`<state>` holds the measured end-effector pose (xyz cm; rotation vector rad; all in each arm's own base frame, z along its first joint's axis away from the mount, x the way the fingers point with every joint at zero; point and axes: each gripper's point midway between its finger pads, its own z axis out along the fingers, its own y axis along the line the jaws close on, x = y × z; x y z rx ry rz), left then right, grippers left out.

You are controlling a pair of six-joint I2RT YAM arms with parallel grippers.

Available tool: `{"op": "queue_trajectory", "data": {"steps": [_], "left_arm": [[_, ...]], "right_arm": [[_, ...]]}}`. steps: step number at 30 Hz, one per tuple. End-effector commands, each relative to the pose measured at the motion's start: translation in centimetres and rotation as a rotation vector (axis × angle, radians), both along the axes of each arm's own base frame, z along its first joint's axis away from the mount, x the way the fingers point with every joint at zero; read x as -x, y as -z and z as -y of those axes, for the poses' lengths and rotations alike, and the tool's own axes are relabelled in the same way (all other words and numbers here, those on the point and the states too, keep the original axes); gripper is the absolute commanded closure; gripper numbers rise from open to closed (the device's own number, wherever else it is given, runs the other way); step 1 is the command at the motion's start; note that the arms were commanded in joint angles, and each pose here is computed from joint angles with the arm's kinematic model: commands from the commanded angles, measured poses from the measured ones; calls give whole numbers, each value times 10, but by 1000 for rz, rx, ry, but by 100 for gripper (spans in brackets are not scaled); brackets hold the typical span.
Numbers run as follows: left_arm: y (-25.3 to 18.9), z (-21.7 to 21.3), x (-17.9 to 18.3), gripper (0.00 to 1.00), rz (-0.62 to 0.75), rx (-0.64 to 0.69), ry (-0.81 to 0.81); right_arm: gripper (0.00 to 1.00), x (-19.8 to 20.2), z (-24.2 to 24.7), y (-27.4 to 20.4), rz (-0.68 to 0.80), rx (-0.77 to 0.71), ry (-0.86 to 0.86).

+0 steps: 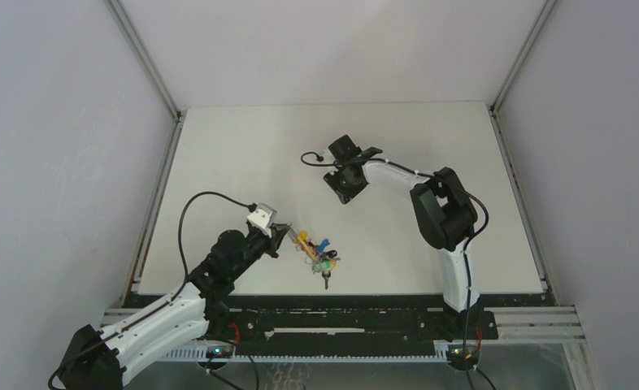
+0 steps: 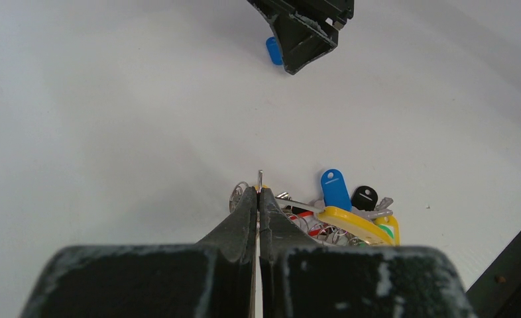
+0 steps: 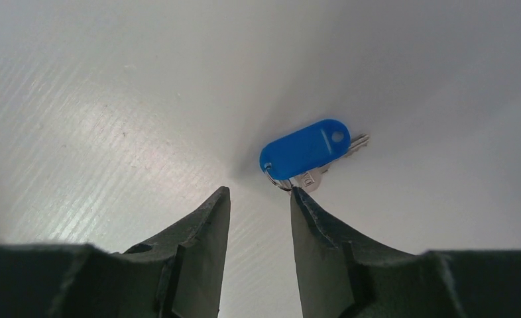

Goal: Put the keys on the keyring

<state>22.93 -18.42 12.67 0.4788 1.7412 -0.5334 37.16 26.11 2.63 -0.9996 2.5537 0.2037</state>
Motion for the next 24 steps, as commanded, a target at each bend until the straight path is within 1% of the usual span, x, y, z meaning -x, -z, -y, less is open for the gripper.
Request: {"op": "queue_trajectory", "data": {"steps": [1, 6, 11, 17, 22, 24], "left_arm": [[-31, 3, -8, 100, 71, 52, -10], [-32, 3, -8, 100, 72, 53, -7], [-31, 4, -8, 100, 69, 52, -3], [-31, 5, -8, 100, 68, 50, -2], [-31, 5, -7, 100, 67, 50, 3], [-31, 5, -8, 100, 68, 52, 1]], "right_arm": [[61, -14, -2, -9, 74, 78, -47], [62, -19, 3, -8, 109, 166, -62], [63, -21, -2, -11, 130, 177, -98], [76, -19, -5, -11, 115, 194, -139], [81, -15, -7, -7, 93, 198, -157], [84, -14, -8, -6, 90, 199, -163]]}}
